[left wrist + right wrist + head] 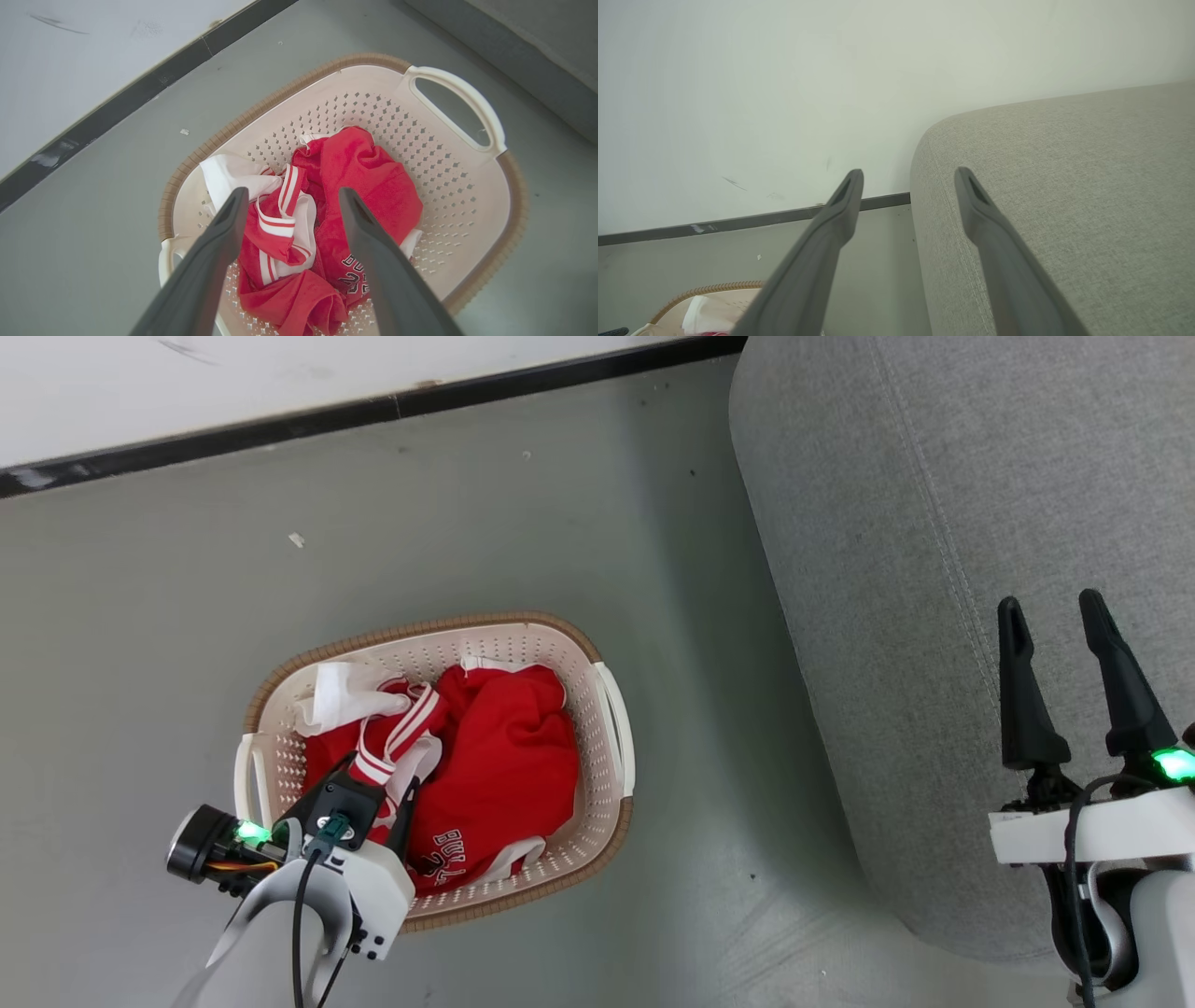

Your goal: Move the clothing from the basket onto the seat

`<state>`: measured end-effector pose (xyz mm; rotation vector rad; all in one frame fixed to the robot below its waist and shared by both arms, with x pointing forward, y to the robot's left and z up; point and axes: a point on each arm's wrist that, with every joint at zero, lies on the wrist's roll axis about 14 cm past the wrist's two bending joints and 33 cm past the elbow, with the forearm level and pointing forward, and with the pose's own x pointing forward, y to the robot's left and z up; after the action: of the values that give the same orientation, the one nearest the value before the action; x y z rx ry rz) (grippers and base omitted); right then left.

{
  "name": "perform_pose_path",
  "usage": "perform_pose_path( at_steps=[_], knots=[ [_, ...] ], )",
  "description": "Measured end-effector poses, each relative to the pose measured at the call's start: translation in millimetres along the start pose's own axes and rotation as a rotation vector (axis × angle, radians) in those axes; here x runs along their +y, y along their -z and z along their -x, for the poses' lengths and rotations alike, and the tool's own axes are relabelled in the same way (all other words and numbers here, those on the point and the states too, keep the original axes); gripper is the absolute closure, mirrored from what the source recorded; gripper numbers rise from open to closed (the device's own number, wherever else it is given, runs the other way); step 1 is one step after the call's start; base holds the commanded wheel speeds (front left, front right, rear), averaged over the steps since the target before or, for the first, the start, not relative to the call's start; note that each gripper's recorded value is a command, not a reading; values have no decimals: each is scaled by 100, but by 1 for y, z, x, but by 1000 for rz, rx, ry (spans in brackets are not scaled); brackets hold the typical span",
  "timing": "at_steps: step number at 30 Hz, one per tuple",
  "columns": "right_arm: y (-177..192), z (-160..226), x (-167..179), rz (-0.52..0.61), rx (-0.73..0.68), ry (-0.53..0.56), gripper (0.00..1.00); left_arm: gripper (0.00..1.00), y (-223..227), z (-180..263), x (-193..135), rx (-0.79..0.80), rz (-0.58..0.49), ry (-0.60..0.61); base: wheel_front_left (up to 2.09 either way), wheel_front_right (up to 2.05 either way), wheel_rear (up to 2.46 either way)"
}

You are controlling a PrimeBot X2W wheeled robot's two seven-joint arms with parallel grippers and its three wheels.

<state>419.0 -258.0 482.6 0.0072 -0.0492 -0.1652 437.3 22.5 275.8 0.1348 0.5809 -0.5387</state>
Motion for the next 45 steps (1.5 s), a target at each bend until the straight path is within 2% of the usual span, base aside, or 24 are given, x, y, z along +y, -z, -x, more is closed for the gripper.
perform_pose_path(
  at_steps=[25,34,45],
  knots=[
    [34,-42,-5,3,35,11,0,0,64,-62,-9,144,-41,90,0,0,0],
    [44,-50,-8,8,50,16,0,0,93,-76,13,232,-109,38,0,0,0],
    [56,-59,-10,9,69,18,0,0,110,-94,14,280,-125,30,0,0,0]
  ],
)
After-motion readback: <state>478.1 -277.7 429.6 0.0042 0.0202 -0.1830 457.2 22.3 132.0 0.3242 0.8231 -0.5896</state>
